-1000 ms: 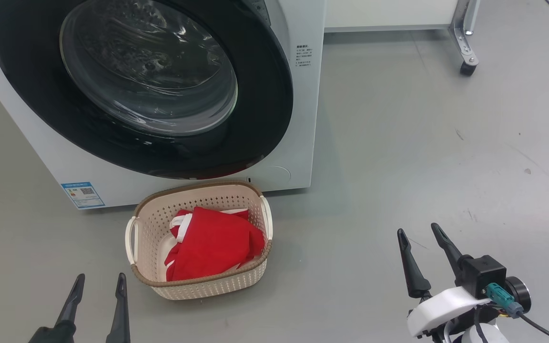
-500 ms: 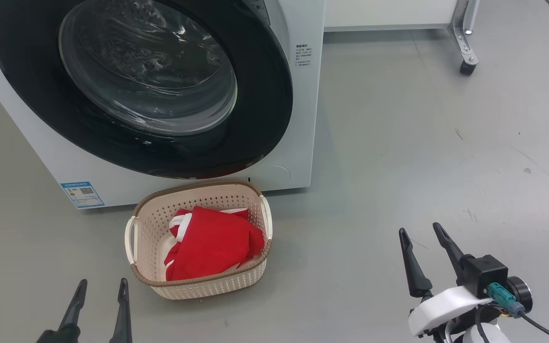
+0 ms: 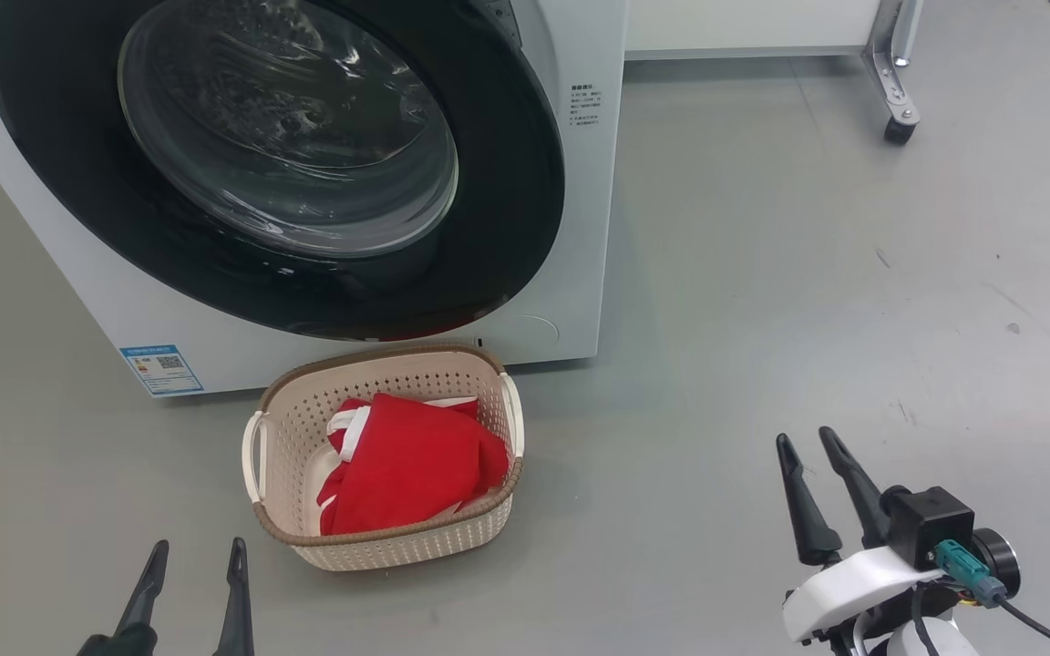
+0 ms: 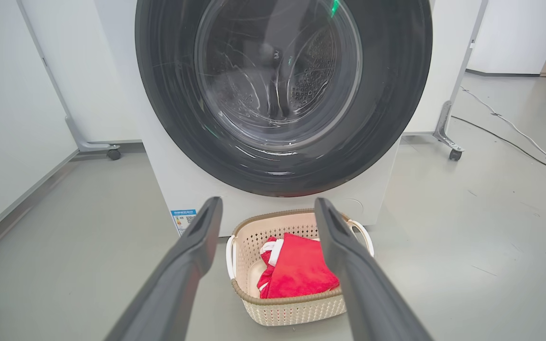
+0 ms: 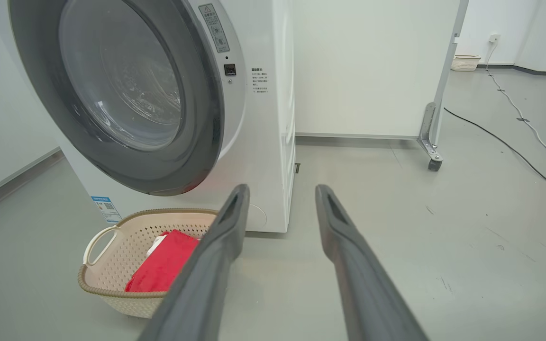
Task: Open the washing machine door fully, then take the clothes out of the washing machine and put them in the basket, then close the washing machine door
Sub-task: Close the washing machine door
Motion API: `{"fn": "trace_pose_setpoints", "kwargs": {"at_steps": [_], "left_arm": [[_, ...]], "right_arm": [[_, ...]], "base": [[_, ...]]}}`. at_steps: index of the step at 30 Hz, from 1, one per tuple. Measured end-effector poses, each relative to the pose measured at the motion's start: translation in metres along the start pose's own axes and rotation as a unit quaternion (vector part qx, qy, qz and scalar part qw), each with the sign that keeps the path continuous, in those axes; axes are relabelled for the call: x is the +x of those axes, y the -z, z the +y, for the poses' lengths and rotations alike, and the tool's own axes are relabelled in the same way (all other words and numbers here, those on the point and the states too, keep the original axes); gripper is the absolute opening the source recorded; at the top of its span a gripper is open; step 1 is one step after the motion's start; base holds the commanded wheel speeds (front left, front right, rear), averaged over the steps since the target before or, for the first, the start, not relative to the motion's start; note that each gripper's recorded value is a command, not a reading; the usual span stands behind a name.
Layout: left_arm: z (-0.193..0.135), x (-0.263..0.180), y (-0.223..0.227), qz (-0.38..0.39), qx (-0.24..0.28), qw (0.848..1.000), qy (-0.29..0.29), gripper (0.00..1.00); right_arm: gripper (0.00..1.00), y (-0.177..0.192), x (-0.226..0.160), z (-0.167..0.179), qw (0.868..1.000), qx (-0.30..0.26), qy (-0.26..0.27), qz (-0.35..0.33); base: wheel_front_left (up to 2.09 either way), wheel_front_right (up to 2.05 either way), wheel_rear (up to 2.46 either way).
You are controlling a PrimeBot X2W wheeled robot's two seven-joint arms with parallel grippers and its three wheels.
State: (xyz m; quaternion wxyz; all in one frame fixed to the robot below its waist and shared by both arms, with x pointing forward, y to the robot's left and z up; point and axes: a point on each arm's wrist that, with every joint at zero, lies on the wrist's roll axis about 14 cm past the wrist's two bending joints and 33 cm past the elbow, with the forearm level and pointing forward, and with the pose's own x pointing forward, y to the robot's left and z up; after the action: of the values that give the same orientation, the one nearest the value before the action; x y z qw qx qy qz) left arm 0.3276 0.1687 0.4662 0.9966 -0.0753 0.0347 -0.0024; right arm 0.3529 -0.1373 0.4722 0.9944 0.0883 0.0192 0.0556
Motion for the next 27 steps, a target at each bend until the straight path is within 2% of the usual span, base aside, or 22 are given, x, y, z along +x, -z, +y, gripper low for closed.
{"fn": "trace_pose_setpoints", "kwargs": {"at_steps": [14,27], "left_arm": [[0.001,0.003,-0.002,-0.006,-0.003,1.000,-0.005,1.00],[0.005,0.022,-0.007,-0.014,-0.007,1.000,-0.015,1.00]], "right_arm": [[0.00,0.003,0.006,0.006,1.000,-0.012,-0.022,0.006],[0.00,-0.033,0.071,0.041,0.992,-0.052,-0.103,-0.043]], "base": [[0.00,0.00,0.00],[0.00,0.00,0.00]]}}
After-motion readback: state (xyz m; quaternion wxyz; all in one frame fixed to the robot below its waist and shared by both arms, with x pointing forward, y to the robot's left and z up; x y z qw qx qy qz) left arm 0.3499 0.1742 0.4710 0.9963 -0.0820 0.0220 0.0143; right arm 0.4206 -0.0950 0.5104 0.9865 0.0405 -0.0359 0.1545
